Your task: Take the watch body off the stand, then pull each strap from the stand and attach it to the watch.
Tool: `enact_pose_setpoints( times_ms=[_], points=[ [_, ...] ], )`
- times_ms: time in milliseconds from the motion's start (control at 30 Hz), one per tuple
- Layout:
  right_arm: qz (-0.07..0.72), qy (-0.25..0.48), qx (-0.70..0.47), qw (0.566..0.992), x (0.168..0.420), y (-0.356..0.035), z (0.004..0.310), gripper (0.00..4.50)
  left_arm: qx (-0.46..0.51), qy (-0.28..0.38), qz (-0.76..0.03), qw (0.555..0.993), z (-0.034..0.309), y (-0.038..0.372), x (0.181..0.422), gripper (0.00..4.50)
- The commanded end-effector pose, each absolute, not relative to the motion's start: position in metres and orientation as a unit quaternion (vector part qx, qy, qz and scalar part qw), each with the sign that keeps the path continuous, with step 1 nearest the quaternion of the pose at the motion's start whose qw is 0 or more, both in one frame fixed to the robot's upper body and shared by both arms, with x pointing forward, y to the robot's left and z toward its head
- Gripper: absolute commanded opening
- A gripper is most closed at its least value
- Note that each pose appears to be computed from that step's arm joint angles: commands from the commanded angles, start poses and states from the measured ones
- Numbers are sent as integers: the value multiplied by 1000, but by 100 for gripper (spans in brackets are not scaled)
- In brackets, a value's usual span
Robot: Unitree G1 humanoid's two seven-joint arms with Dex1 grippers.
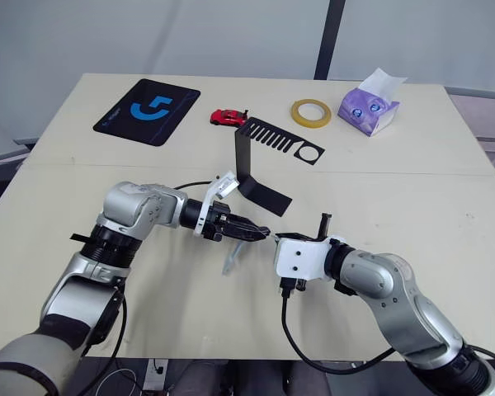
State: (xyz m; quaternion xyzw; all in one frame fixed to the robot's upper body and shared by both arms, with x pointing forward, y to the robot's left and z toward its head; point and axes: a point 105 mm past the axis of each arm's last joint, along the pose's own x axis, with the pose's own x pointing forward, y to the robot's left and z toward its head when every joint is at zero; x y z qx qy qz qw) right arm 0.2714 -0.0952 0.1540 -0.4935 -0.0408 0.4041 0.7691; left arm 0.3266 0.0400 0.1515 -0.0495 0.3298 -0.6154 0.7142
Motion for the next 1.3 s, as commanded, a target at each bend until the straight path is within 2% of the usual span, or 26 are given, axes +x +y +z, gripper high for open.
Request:
enact_pose_setpoints(
  times_ms=[33,1300],
  points=[
    [384,-67,-502,772,275,-98,169,0,-45,306,-636,707,166,31,323,172],
    [383,-71,-502,772,278,-95,166,0,-68,302,-644,699,174,22,315,172]
  ],
)
